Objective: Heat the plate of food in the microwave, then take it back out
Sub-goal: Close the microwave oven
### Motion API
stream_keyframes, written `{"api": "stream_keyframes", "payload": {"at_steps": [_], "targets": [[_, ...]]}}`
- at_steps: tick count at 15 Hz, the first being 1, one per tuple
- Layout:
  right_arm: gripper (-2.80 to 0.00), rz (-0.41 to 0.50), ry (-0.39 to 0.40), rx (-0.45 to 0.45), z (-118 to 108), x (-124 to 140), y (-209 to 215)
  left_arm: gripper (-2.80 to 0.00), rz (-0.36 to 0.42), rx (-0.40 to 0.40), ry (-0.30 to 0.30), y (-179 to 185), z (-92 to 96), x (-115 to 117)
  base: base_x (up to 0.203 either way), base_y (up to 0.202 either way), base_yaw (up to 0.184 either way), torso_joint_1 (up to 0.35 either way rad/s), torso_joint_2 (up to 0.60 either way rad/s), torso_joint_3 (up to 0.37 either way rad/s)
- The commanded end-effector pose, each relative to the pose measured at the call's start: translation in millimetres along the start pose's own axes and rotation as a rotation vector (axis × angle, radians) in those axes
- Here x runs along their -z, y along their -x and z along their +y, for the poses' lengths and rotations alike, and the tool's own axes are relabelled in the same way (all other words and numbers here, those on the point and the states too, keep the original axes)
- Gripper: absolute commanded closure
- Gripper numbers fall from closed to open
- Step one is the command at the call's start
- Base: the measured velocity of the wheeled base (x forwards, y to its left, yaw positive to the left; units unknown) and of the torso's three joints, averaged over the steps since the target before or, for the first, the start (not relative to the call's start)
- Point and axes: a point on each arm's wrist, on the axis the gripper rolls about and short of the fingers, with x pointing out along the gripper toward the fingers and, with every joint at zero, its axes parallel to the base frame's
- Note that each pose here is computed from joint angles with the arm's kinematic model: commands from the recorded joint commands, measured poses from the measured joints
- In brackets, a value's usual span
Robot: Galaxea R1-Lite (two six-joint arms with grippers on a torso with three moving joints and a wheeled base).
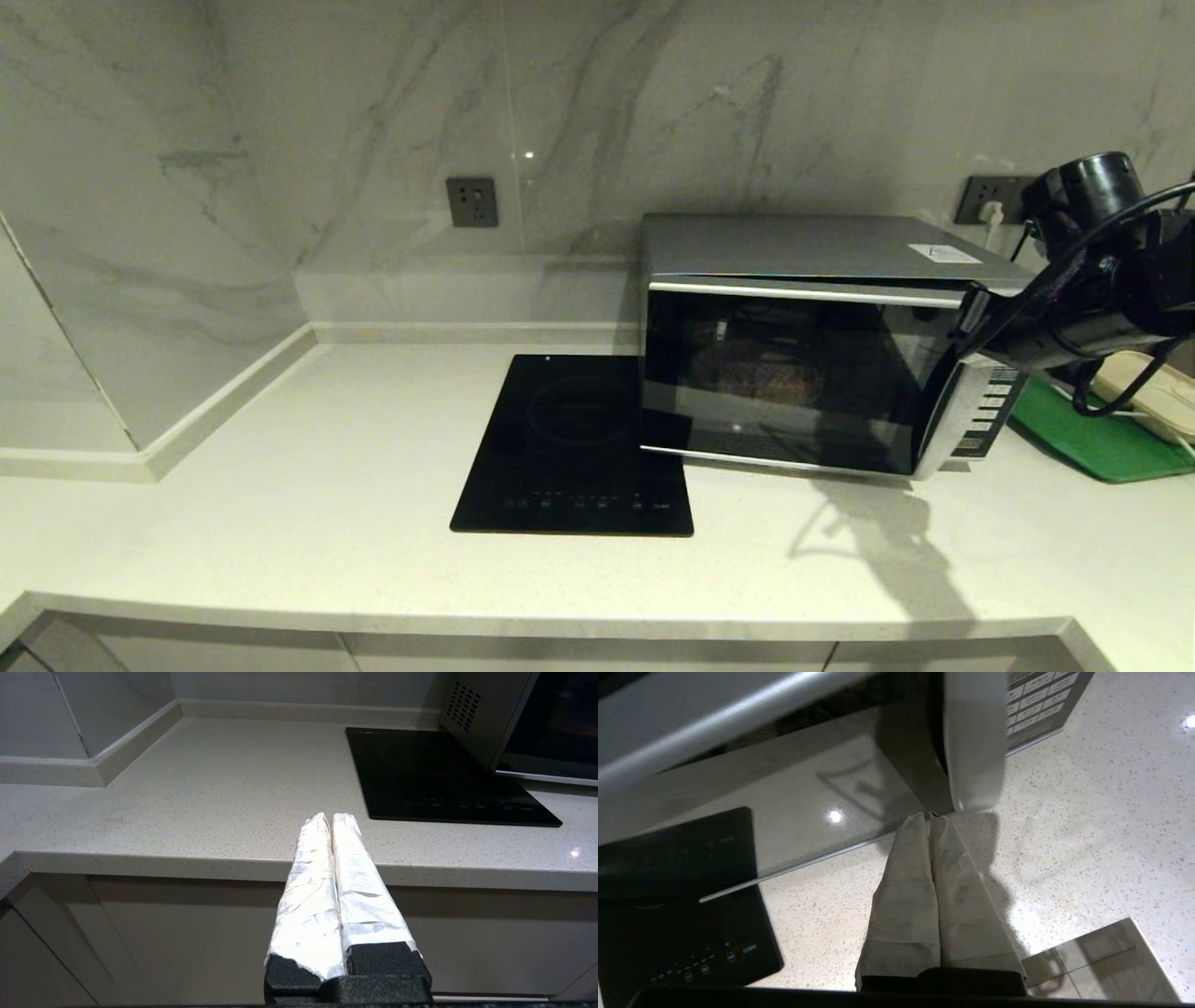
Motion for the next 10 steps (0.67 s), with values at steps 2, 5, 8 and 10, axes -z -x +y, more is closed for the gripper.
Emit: {"api": "stream_keyframes", "payload": {"at_steps": [2,5,8,10], "targets": [[0.0,-0.03,-0.019,0.004,-0.4,-3.1,-16.7,0.0,0.0,-0.001,0.001,0.0,0.0,0.0,0.0,0.0,0.0,0.0,0.0,0.0],[0.0,-0.073,-0.035,-0.013,0.5,-7.3,-31.5,0.0,0.0,0.0,0.001,0.0,0.0,0.0,0.0,0.0,0.0,0.0,0.0,0.0],[0.0,-0.129,-0.042,-0.067,7.5,-15.8,-42.8,0.0,0.0,0.0,0.001,0.0,0.0,0.0,0.0,0.0,0.0,0.0,0.0,0.0],[0.0,-0.158,-0.049,-0.089,12.0,-19.9,-49.7,0.0,0.0,-0.001,0.001,0.0,0.0,0.0,0.0,0.0,0.0,0.0,0.0,0.0]]}}
